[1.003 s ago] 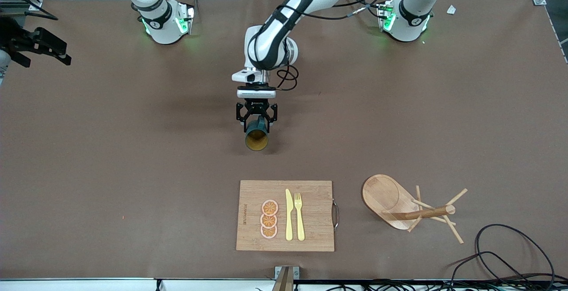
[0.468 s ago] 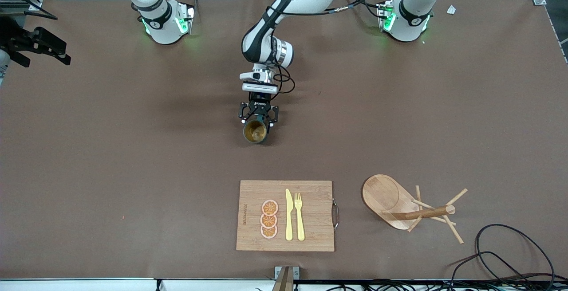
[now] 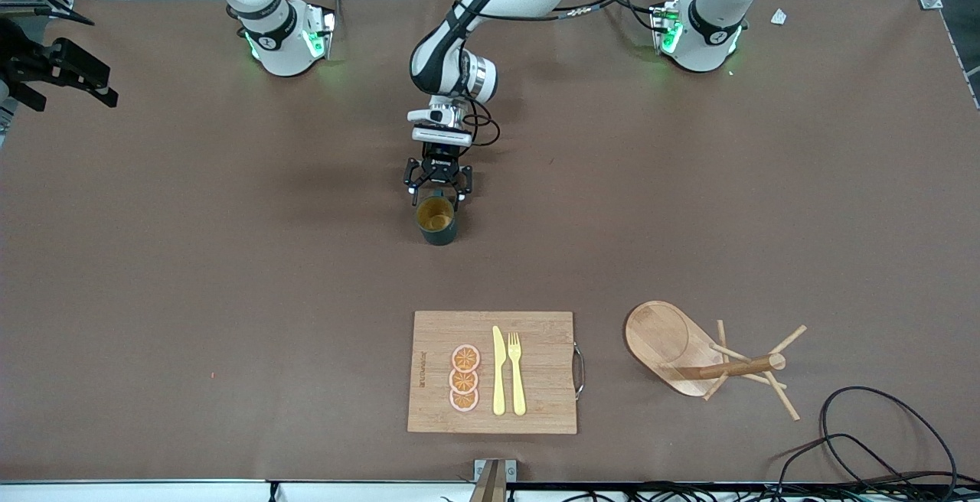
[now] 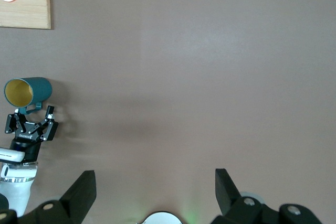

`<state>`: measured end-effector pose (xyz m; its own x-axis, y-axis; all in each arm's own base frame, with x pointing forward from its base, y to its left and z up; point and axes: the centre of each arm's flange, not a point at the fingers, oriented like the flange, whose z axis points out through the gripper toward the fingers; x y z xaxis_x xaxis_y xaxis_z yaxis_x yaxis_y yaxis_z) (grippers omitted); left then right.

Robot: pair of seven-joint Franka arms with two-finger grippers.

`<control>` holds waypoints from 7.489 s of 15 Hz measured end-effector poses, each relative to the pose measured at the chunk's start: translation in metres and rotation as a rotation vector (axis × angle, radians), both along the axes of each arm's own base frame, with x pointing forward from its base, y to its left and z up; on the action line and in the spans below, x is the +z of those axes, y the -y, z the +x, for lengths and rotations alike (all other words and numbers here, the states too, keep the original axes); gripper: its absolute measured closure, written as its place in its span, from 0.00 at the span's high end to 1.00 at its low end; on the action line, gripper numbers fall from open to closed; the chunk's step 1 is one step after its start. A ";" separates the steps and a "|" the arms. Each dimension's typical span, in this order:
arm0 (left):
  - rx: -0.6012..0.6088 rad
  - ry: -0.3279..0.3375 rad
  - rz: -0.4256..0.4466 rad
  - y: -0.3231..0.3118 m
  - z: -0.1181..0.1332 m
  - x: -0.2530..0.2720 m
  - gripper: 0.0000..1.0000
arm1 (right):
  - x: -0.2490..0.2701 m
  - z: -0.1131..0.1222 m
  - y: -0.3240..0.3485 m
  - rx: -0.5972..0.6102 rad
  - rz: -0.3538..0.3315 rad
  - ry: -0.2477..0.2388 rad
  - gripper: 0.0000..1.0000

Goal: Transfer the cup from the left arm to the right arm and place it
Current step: 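Open the left gripper and raise it off the mug, then reach the right gripper to the mug while the left gripper withdraws, then grasp the teal mug with the right gripper while the left gripper retracts, then carry the teal mug away from the board with the right gripper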

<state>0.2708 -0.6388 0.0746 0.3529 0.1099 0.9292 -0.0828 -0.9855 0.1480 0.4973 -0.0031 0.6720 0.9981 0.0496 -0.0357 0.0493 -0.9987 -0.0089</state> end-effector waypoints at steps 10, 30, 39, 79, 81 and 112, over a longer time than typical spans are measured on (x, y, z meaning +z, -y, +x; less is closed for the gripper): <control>0.337 -0.385 -0.077 0.042 -0.054 0.144 0.99 | -0.019 0.015 -0.002 0.002 -0.002 -0.027 1.00; 0.451 -0.929 0.052 -0.204 0.265 0.397 1.00 | -0.200 0.075 -0.151 -0.287 0.064 -0.117 1.00; 0.384 -0.979 0.131 -0.321 0.315 0.454 1.00 | -0.287 0.019 -0.303 -0.367 0.076 -0.026 1.00; -0.054 -1.204 0.291 -0.566 0.281 0.579 1.00 | -0.399 0.074 -0.103 0.740 -0.025 -0.050 0.04; -0.055 -1.205 0.282 -0.567 0.281 0.579 1.00 | -0.400 0.079 -0.050 0.833 -0.012 -0.055 0.04; -0.085 -1.221 0.304 -0.550 0.274 0.579 1.00 | -0.448 0.064 0.073 0.984 0.007 -0.025 0.21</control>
